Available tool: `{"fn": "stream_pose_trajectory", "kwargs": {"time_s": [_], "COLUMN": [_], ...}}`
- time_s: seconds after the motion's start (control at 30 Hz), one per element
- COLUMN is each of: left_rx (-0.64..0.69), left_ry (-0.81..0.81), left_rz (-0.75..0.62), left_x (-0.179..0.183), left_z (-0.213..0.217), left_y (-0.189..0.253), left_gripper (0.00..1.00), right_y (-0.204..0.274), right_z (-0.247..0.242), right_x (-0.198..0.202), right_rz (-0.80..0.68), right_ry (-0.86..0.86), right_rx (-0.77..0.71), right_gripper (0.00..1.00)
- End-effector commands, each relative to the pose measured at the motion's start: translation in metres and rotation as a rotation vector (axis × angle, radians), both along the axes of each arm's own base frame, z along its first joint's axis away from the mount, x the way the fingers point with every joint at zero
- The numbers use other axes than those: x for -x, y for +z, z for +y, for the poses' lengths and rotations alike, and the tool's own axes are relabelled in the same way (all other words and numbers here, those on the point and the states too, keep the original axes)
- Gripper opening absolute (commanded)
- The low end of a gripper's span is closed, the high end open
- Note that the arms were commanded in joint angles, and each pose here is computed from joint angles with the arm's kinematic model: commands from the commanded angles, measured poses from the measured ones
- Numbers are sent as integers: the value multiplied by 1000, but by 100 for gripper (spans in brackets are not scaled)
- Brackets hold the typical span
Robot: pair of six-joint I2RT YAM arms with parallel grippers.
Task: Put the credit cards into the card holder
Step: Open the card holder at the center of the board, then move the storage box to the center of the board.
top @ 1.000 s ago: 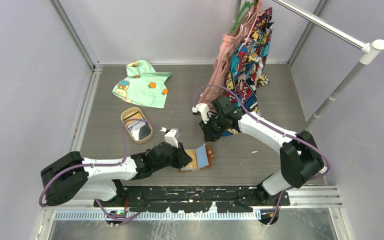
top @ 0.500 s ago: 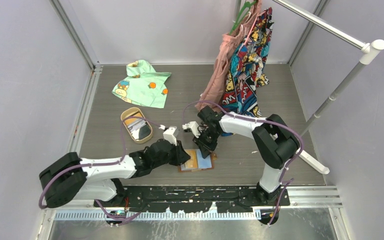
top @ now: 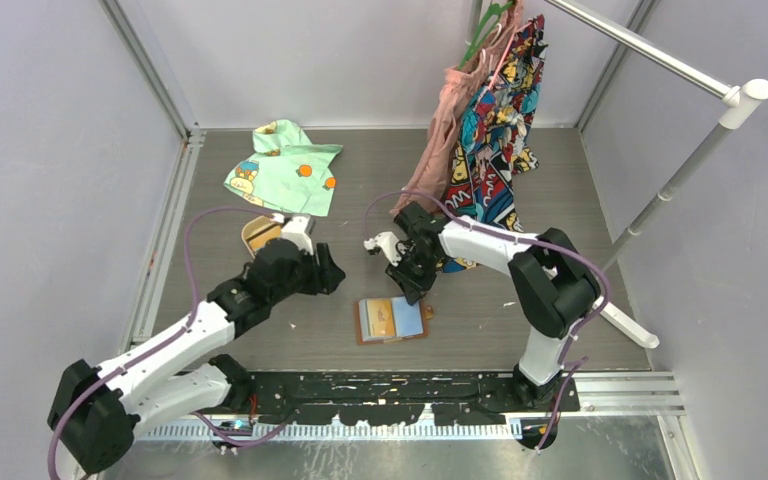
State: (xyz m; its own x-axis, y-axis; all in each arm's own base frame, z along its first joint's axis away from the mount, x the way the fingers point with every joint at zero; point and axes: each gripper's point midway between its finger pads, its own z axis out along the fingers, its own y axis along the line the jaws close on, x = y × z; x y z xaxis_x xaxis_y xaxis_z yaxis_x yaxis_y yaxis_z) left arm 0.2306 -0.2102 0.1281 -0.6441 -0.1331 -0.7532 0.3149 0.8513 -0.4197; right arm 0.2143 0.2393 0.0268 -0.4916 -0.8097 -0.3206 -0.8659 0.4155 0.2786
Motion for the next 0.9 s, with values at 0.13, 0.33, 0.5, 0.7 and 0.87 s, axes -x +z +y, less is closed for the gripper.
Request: {"fn": "stream_pose_trajectory", "kwargs": {"time_s": [0.13, 0.33, 0.5, 0.7, 0.87], "left_rx": [-185, -344, -563, -811, -590], "left_ry": [58, 69, -127, -258, -356], "left_rz": [27, 183, 229, 270, 259], "left_x": [-42, -73, -90, -107, -110], "left_z": [62, 110, 128, 156, 134], "left_y": [42, 30, 9, -21, -27], "left_gripper": [66, 72, 64, 63, 62], "right_y": [131, 167, 155, 153, 147], "right_z": [29, 55, 54, 55, 56], "right_x": [-35, -36, -20, -8, -3], "right_rz": [-360, -100, -122, -63, -17], "right_ry": [97, 12, 66, 89, 96], "right_rx": [-283, -500, -521, -546, -545], "right_gripper": [69, 100, 99, 97, 94]}}
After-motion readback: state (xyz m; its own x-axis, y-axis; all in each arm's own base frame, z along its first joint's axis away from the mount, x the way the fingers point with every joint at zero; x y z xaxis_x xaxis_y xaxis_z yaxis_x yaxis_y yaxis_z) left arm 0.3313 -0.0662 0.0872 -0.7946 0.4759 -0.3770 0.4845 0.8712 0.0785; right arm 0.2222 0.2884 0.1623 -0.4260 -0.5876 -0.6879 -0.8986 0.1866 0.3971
